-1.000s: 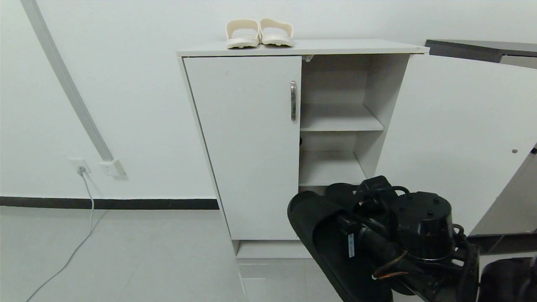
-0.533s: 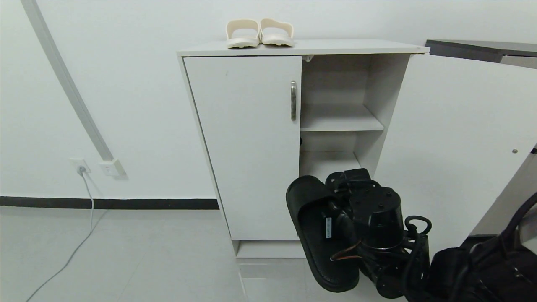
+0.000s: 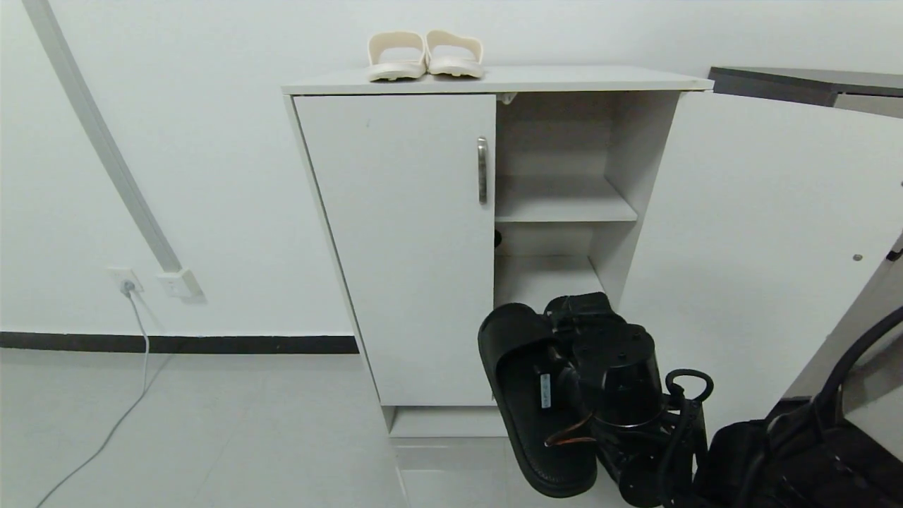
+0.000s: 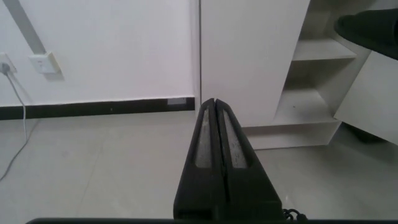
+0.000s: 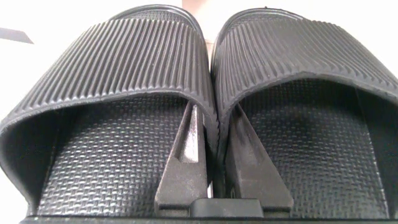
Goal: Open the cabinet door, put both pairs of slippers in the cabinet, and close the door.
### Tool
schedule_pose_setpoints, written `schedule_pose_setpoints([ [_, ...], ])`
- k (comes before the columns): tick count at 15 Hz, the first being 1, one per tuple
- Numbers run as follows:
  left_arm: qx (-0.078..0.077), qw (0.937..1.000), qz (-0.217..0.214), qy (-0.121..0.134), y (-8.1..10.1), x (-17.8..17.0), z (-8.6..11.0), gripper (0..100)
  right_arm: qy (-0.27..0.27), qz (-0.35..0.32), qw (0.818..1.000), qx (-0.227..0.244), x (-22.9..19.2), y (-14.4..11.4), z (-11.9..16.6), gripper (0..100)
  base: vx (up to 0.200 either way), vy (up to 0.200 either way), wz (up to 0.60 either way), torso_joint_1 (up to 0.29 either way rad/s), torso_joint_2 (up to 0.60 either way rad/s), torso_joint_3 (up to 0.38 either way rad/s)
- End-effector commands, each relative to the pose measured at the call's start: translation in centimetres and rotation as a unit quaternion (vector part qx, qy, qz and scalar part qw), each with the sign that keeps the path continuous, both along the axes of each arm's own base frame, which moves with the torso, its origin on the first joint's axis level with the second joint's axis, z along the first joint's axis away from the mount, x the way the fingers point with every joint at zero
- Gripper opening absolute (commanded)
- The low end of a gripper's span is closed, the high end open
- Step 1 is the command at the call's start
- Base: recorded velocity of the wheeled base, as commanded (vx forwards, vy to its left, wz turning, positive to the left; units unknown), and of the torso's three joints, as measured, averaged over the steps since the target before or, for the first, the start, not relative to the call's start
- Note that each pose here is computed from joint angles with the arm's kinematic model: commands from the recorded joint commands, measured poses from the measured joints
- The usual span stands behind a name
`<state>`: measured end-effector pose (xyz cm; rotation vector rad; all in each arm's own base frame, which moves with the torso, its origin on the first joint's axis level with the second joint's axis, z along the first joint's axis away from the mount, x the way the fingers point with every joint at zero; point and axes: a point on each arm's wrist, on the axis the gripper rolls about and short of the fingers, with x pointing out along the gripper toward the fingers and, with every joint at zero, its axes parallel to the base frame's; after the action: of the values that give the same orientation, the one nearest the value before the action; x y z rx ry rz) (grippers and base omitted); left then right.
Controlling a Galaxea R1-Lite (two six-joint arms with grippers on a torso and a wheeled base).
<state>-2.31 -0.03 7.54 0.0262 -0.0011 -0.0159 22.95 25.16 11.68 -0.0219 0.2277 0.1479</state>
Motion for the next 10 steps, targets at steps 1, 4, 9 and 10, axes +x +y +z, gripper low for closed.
schedule_pose_setpoints([
  [1, 0.0, 1.0, 0.0, 0.001, 0.0, 0.0, 0.0, 0, 0.0, 0.0, 1.0, 0.0, 0.0, 0.1, -0.1, 0, 0.0, -0.2, 0.0, 0.002, 0.01, 0.002],
  [4, -0.002, 1.0, 0.0, 0.002, 0.0, 0.0, 0.0, 0, 0.002, -0.01, 1.0, -0.003, 0.6, -0.1, -0.4, 0, 0.0, -0.133, 0.0, 0.003, 0.0, 0.002],
  [9, -0.002, 1.0, -0.001, 0.001, 0.0, 0.0, 0.0, 0, 0.006, -0.006, 1.0, 0.012, 1.0, 0.5, -0.8, 0, 0.0, 0.0, 0.0, 0.0, 0.0, 0.0],
  [10, -0.002, 1.0, 0.0, 0.002, 0.0, 0.0, 0.0, 0, 0.009, 0.0, 1.0, 0.013, 1.2, 0.6, -1.0, 0, 0.0, 0.0, 0.0, 0.0, 0.0, 0.0],
])
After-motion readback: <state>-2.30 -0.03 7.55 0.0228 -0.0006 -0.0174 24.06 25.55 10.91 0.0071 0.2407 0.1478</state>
